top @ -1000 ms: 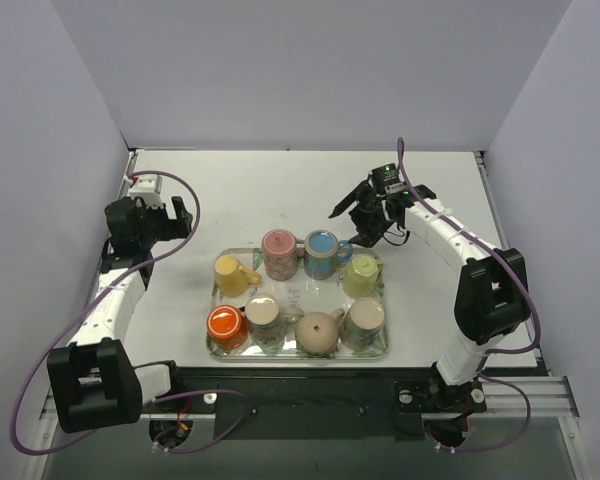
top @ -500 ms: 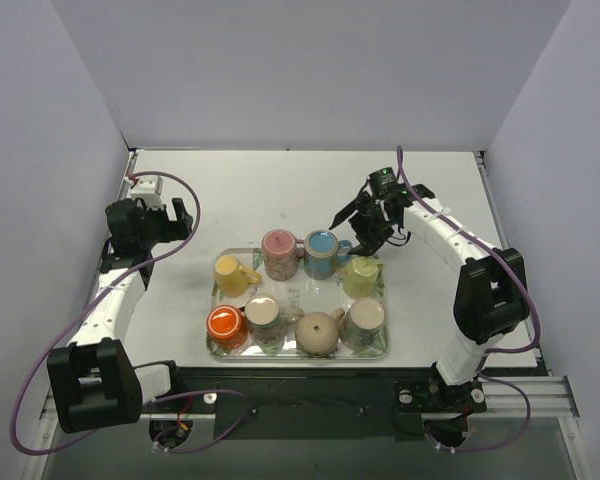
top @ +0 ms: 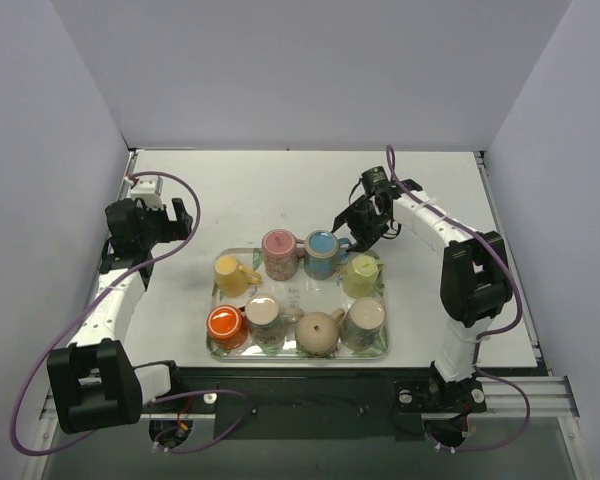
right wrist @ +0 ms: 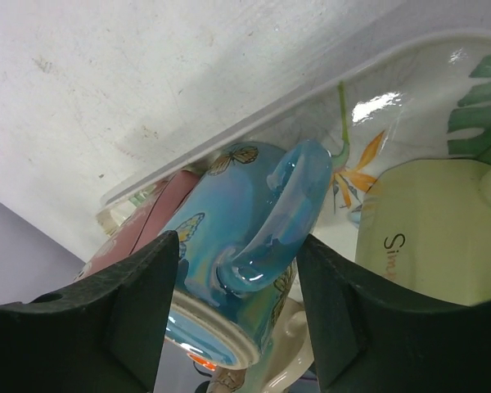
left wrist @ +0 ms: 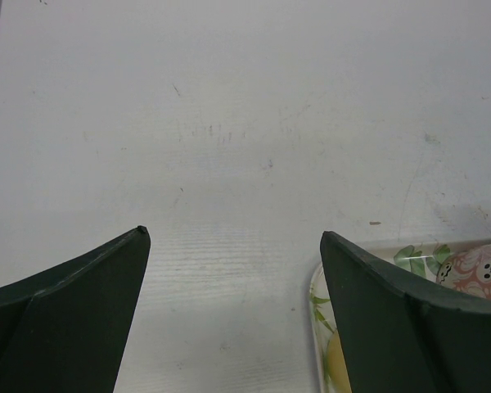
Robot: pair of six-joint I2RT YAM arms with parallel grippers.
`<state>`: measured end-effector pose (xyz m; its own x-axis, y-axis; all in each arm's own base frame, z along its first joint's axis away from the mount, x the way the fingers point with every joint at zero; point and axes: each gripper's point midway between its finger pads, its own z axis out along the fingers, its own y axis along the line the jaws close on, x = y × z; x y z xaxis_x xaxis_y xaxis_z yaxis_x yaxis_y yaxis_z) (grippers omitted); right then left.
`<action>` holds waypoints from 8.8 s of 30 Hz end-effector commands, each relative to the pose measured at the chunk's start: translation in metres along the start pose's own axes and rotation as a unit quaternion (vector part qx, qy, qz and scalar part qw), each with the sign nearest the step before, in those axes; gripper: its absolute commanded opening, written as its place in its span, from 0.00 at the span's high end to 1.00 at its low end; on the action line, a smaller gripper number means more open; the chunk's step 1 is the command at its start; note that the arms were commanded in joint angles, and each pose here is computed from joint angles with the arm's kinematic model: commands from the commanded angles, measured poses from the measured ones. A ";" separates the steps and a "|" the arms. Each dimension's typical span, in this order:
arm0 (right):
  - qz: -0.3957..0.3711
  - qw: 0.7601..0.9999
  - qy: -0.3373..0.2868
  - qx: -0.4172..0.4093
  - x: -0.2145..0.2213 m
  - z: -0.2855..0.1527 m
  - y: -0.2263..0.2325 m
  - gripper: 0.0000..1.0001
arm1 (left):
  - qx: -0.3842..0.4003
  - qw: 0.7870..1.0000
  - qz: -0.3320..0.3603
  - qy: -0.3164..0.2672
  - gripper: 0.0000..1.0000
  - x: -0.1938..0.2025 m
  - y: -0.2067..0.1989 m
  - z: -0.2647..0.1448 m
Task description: Turn the mug right side up
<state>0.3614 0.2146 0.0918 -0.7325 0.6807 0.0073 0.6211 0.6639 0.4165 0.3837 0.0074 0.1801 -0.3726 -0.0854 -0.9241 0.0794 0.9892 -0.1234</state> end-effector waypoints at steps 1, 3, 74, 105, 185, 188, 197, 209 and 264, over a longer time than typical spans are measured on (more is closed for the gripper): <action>0.002 1.000 -0.009 0.012 -0.007 0.000 0.002 0.48 | 0.005 1.000 0.012 -0.017 0.04 -0.009 -0.001 -0.004; 0.002 1.000 -0.008 0.013 -0.007 0.004 0.003 0.51 | 0.006 1.000 0.012 -0.016 0.04 -0.009 -0.002 -0.004; -0.496 0.667 -0.269 -0.487 0.099 -0.242 0.094 1.00 | 0.583 0.804 -0.064 0.092 0.07 -0.067 -0.309 -0.080; -0.492 0.695 -0.326 -0.410 0.066 -0.232 0.094 0.61 | 0.565 0.804 -0.070 0.172 1.00 -0.048 -0.310 -0.095; -0.051 0.989 0.032 -0.133 0.092 0.041 0.113 1.00 | 0.171 0.930 0.268 0.185 0.10 -0.028 -0.067 -0.014; -0.079 0.977 0.030 -0.195 0.095 0.021 0.132 1.00 | 0.187 0.930 0.263 0.177 0.10 -0.031 -0.076 -0.019; -0.198 0.898 -0.053 -0.389 0.098 -0.067 0.168 1.00 | 0.300 0.916 0.207 0.169 0.09 -0.042 -0.122 -0.046; -0.325 0.796 -0.119 -0.497 0.120 -0.128 0.177 1.00 | 0.396 0.888 0.194 0.133 0.08 -0.052 -0.169 -0.077; -0.646 0.522 -0.296 -0.471 0.143 -0.234 0.120 0.52 | 0.402 0.865 0.276 0.117 1.00 -0.058 -0.244 -0.121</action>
<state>0.1821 0.3387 0.3210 -0.0243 -0.0998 -0.9947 -0.9997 0.0073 0.0237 0.1885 -0.2465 0.3068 -0.2680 0.4388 -0.8577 0.9581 0.0277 -0.2852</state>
